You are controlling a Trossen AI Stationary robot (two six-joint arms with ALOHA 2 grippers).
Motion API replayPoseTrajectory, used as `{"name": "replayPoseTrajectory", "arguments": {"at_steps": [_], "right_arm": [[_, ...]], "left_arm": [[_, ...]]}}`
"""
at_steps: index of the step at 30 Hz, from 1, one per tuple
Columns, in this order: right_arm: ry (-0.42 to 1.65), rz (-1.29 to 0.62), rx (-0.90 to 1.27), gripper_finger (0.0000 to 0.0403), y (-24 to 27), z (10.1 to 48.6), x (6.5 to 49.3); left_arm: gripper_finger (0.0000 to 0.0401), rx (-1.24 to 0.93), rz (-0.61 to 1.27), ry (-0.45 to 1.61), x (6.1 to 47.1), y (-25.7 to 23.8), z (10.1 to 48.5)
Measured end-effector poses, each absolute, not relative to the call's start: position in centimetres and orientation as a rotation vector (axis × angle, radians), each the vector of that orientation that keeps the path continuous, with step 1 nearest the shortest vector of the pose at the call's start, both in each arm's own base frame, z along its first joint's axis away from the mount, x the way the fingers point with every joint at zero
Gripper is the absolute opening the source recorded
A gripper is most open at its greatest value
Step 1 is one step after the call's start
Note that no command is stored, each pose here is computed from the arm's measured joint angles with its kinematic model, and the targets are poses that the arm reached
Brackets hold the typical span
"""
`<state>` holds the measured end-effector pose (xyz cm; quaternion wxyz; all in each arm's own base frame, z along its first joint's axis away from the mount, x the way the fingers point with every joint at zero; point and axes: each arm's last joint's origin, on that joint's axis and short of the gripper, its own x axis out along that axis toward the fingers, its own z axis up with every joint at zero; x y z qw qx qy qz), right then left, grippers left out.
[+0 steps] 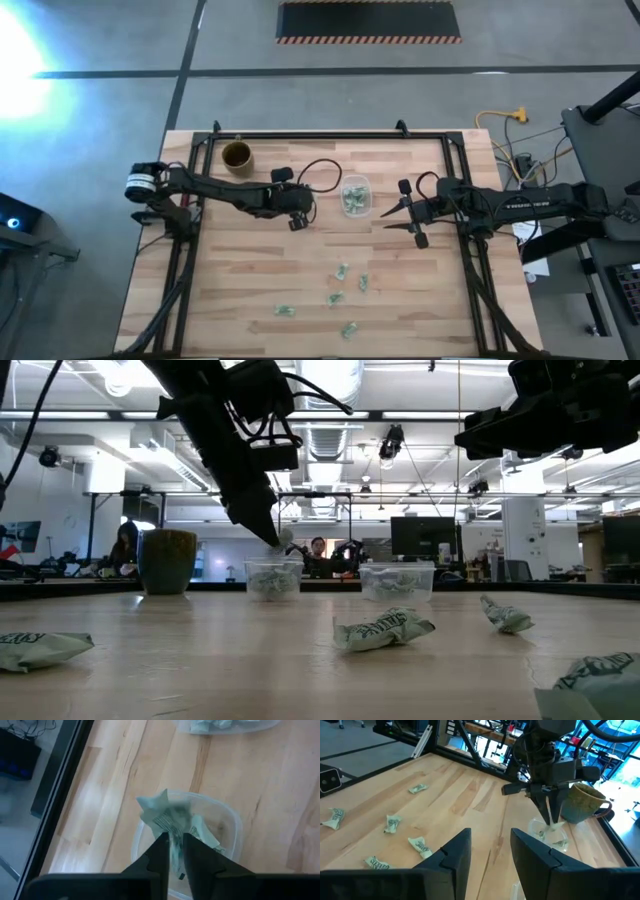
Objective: Pick and place items into bin
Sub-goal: Put the light green stevia packet into the left transparent bin, then put the light green stevia packet into the right transparent bin
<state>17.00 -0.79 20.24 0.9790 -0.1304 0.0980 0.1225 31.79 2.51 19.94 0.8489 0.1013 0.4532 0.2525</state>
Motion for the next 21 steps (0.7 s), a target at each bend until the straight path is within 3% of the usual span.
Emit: {"name": "replayPoseTrajectory", "arguments": {"at_steps": [9, 21], "right_arm": [[0.202, 0.244, -0.232, 0.0128, -0.8, 20.2, 17.0], [0.212, 0.325, -0.170, 0.0128, -0.5, 19.4, 16.7]], "left_arm": [[0.0118, 0.198, 0.545, 0.949, 31.8, 2.5, 19.9], [0.0123, 0.194, 0.396, 0.856, 30.9, -2.4, 22.1]]}}
